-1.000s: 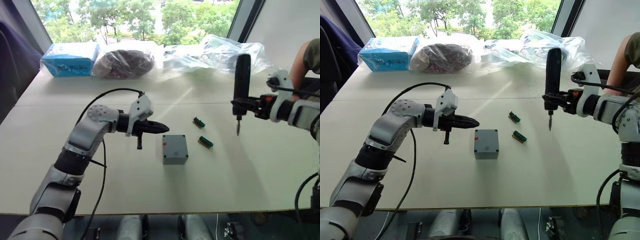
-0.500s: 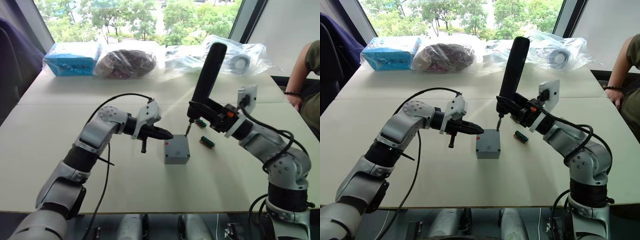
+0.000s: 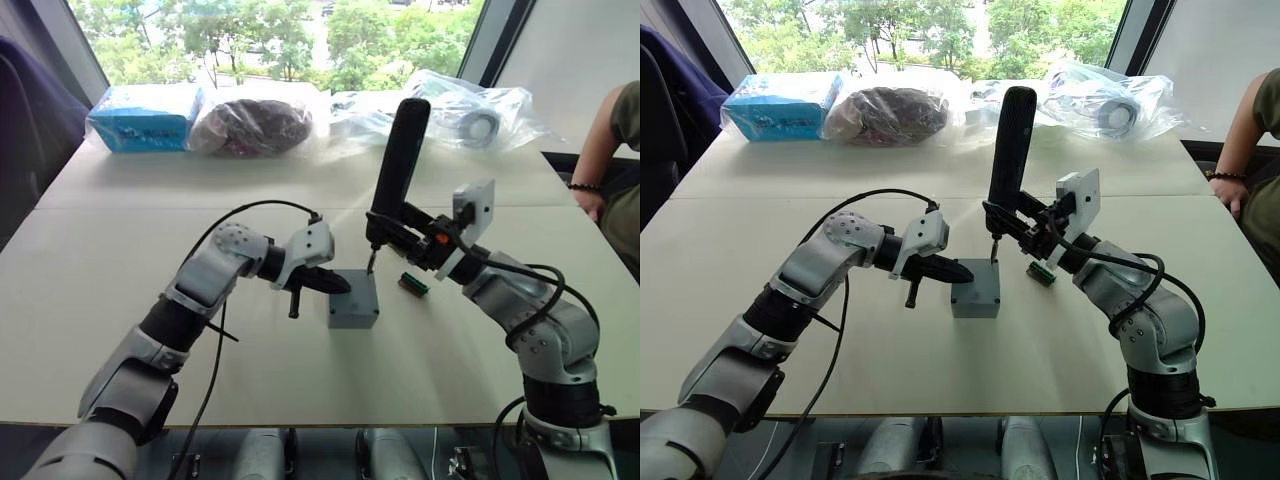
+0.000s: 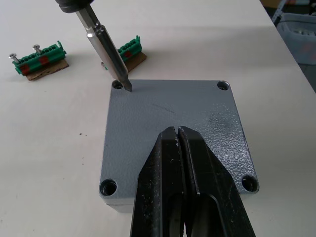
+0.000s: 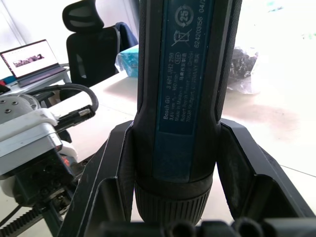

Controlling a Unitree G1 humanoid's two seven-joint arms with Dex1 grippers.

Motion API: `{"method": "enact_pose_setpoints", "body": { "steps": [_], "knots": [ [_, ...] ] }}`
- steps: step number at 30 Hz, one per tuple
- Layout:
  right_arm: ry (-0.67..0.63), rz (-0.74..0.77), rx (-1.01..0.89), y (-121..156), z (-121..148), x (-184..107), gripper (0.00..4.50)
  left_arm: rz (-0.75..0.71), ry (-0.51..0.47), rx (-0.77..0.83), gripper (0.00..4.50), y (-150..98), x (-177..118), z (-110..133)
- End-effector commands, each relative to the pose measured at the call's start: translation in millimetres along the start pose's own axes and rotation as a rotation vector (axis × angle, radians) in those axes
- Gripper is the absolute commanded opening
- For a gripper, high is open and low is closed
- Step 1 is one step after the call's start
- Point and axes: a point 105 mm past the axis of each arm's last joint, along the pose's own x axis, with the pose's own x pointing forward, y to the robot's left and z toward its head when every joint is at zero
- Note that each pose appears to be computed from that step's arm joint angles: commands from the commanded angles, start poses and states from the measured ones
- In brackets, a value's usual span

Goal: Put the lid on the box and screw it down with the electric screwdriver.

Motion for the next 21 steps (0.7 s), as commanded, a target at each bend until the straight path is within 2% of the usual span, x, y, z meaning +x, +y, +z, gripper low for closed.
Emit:
{"method": "enact_pose_setpoints", "body": {
  "steps": [1, 12, 18, 21],
  "knots": [
    [-0.047, 0.015, -0.048, 2.0, 12.2, -0.5, 1.79, -0.001, 0.000, 0.019, 0.00, -2.9, 1.1, 0.9],
    [-0.061, -0.033, -0.078, -5.2, 4.7, 2.1, 1.79, -0.004, -0.001, 0.014, 0.00, -3.2, 2.8, 0.7],
    [-0.029, 0.006, -0.038, 4.5, -6.2, -1.0, 1.79, -0.003, 0.008, 0.008, 0.00, -3.1, 2.1, -2.4],
    [0.013, 0.006, -0.042, 9.6, -21.5, -5.3, 1.79, 0.001, 0.026, 0.000, 0.00, -2.9, 2.4, -8.6]
  ]
}}
